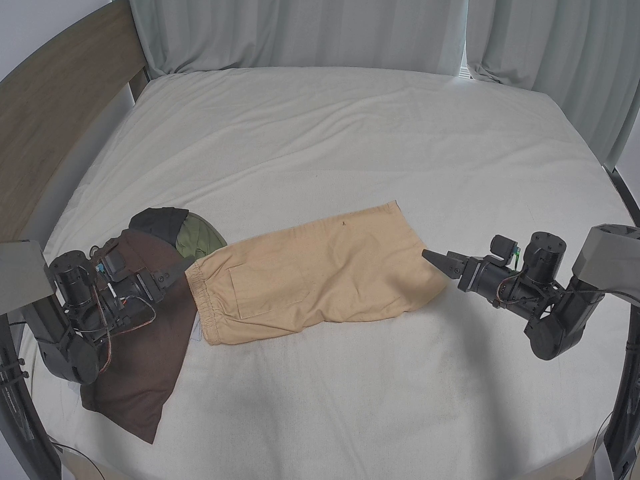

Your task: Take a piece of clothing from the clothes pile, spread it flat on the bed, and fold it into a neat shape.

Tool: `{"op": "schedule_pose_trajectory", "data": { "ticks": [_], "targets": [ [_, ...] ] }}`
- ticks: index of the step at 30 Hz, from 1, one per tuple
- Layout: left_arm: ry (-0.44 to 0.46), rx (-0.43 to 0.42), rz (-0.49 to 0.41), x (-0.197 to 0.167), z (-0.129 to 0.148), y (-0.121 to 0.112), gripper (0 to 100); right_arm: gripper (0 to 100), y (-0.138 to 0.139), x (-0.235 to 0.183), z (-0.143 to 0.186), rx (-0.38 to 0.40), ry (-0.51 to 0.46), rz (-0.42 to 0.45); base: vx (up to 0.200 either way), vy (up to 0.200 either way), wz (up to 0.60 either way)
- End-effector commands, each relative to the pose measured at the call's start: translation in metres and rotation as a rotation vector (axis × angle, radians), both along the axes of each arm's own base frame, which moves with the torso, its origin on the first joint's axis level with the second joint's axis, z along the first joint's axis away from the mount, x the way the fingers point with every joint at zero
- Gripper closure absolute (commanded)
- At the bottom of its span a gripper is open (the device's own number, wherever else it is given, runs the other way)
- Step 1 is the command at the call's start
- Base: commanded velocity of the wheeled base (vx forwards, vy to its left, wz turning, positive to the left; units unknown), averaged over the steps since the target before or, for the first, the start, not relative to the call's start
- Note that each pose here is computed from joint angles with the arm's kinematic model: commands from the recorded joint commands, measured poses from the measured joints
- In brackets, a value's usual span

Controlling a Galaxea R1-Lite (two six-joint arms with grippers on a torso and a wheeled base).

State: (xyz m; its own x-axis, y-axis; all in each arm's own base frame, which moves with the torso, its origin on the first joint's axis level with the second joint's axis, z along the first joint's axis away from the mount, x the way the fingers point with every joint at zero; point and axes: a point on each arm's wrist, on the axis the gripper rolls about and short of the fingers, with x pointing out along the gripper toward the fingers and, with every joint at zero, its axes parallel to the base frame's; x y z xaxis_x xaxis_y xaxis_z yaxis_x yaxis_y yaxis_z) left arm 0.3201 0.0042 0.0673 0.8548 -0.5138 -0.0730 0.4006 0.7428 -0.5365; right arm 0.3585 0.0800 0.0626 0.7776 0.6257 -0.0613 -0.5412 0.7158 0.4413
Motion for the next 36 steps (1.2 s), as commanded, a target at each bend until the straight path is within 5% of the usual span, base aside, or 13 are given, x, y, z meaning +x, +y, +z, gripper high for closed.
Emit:
{"op": "schedule_pose_trajectory", "data": {
  "ticks": [1,27,36],
  "targets": [
    [-0.050,0.051,-0.021,-0.008,0.010,-0.006,0,0,0.002,-0.012,-0.005,-0.010,0.039,-0.034,0.000,0.000,0.00],
    [-0.284,0.395,-0.042,-0.011,0.018,-0.007,0,0,0.038,-0.023,-0.033,0.014,0.161,-0.026,0.000,0.000,0.00],
    [-0.303,0.406,-0.047,-0.015,0.023,-0.009,0,0,0.041,-0.023,-0.049,-0.003,0.201,-0.036,0.000,0.000,0.00]
  ]
}}
